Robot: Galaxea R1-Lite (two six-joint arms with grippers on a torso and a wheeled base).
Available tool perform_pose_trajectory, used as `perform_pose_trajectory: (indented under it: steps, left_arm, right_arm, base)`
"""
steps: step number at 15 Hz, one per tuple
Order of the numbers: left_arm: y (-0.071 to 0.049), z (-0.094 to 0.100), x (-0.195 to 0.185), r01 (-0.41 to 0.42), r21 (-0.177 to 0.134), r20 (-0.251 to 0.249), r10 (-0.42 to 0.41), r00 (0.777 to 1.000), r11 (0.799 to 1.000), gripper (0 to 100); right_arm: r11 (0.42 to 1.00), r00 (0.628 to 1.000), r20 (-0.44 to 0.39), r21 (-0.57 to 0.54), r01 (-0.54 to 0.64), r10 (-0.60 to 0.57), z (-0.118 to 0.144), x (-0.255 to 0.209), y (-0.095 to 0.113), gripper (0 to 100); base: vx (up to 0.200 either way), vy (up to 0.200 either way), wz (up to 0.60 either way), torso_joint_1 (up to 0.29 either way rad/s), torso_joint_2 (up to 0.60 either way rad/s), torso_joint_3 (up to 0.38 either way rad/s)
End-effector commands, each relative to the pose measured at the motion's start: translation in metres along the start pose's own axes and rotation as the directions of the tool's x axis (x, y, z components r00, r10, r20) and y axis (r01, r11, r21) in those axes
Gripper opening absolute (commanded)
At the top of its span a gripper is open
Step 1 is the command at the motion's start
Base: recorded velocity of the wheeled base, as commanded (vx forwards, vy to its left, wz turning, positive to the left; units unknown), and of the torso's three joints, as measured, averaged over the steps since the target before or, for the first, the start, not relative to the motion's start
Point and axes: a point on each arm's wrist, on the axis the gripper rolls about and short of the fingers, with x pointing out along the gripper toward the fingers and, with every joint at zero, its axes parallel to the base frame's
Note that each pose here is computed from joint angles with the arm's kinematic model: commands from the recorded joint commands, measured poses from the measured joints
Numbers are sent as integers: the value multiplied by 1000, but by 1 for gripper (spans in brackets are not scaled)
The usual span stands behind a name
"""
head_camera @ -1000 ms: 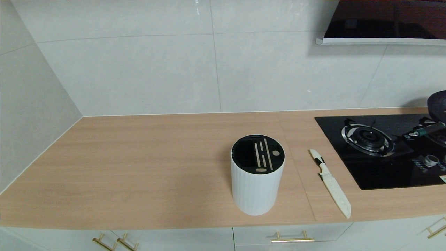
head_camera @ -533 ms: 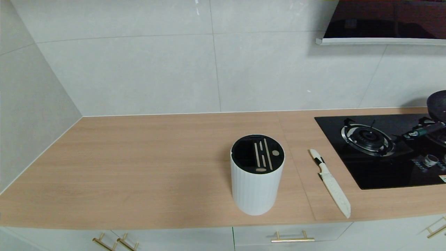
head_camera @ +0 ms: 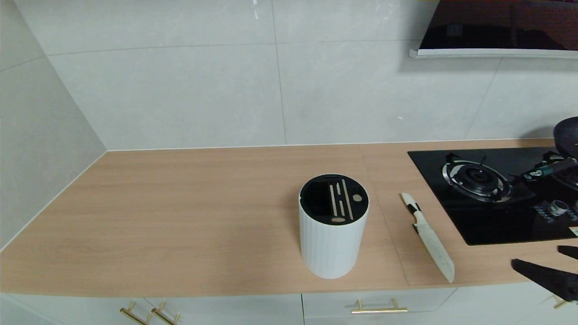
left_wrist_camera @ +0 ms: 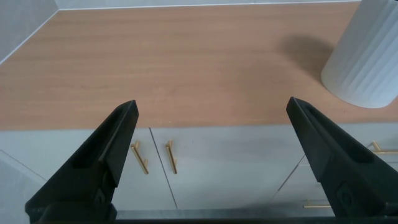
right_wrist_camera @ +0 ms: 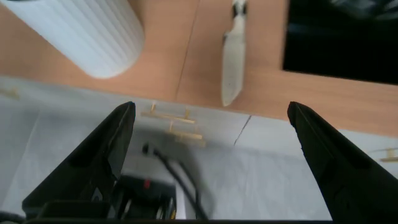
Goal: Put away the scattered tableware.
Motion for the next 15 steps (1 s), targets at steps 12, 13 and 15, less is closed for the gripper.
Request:
perform_pose_trajectory:
  steps: [12, 13, 15]
  left_arm:
    - [0, 0, 0, -1, 0, -1, 1, 1000, 1000, 100]
    - [0, 0, 0, -1, 0, -1, 1, 1000, 1000, 100]
    - [0, 0, 0, -1, 0, -1, 1, 1000, 1000, 100]
  right_arm:
    - [997, 976, -206, -45, 64, -72, 25, 239, -7, 100]
    - [996, 973, -214, -46, 79, -87, 20, 246, -9, 100]
    - [989, 963, -226, -55, 137, -146, 10, 259, -13, 100]
  base:
    - [0, 0, 0, 0, 0, 0]
    - [0, 0, 0, 0, 0, 0]
    - [0, 0, 0, 0, 0, 0]
